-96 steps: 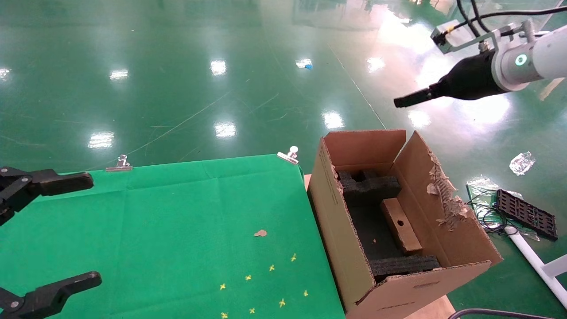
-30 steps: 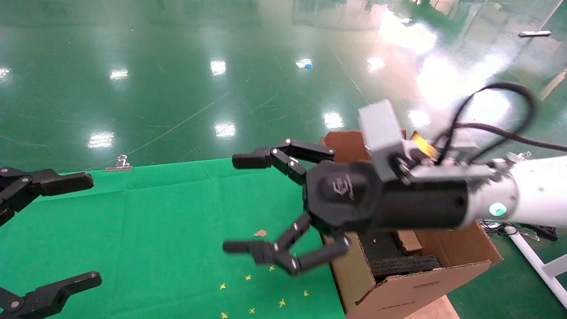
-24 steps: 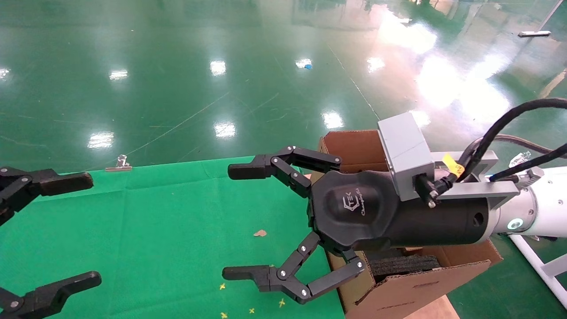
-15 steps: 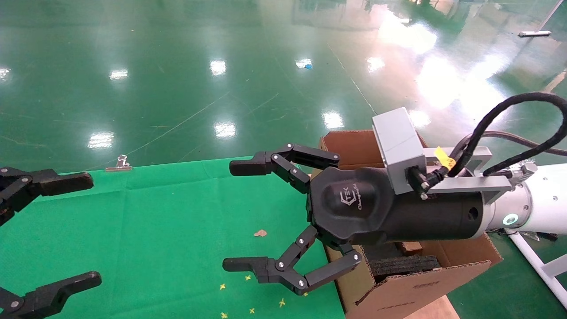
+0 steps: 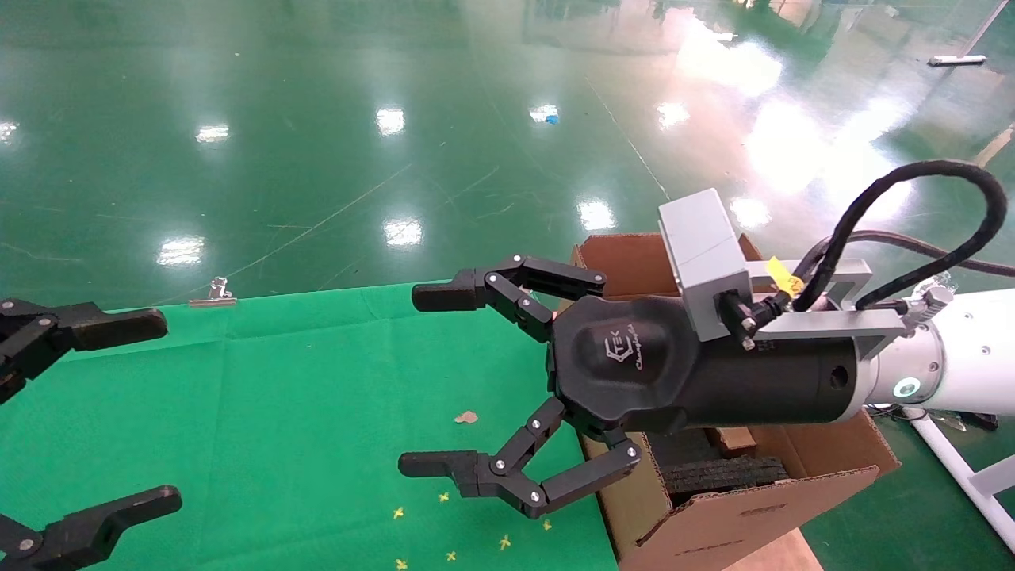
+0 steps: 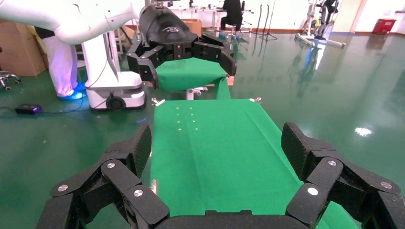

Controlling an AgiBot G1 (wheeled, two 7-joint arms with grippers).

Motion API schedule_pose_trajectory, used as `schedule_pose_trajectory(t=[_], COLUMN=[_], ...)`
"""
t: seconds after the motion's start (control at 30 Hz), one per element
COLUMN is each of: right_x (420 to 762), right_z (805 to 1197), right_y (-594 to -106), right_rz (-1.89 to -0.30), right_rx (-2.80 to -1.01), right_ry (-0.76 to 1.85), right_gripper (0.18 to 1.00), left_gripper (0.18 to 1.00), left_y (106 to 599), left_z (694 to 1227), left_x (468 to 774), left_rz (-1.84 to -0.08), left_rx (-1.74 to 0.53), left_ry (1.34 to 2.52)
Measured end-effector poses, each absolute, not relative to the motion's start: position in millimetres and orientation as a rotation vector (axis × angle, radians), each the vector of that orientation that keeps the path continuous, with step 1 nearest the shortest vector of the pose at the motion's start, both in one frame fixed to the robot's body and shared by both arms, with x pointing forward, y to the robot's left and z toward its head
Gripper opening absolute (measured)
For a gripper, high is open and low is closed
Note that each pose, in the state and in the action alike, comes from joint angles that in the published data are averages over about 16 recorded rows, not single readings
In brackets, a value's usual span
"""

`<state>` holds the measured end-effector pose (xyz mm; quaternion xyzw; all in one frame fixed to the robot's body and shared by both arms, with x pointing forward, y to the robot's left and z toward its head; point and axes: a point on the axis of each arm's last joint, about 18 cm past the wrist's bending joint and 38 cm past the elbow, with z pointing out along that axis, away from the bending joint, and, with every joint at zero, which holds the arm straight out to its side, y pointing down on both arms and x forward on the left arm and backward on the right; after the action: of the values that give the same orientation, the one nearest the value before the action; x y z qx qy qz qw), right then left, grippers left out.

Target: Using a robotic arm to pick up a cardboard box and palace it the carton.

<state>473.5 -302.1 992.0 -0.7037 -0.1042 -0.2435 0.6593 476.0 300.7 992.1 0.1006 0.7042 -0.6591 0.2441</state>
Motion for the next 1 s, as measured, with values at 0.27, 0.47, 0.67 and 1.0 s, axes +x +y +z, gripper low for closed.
schedule_pose_trajectory(t=[0.27,0.47,0.67,1.0], right_x=[474.6,475.0,475.2,475.5], right_z=[992.0,992.0,992.1,992.0], right_y=[-302.2,-302.1,-302.1,-302.1], right_rz=[-0.552,-0.552,-0.552,-0.552], right_rx=[-1.595,-1.595,-1.595,-1.596], right_ry=[-0.232,-0.231,-0.230,-0.229], right_gripper=[1.000,1.000,1.000,1.000], left_gripper=[1.001,1.001,1.001,1.001], left_y=[300.7,300.7,300.7,300.7], left_z=[992.1,992.1,992.1,992.1], left_x=[476.0,476.0,476.0,476.0], left_rz=[-1.800,-1.800,-1.800,-1.800], left_rx=[0.275,0.275,0.275,0.275], left_ry=[1.923,1.923,1.923,1.923])
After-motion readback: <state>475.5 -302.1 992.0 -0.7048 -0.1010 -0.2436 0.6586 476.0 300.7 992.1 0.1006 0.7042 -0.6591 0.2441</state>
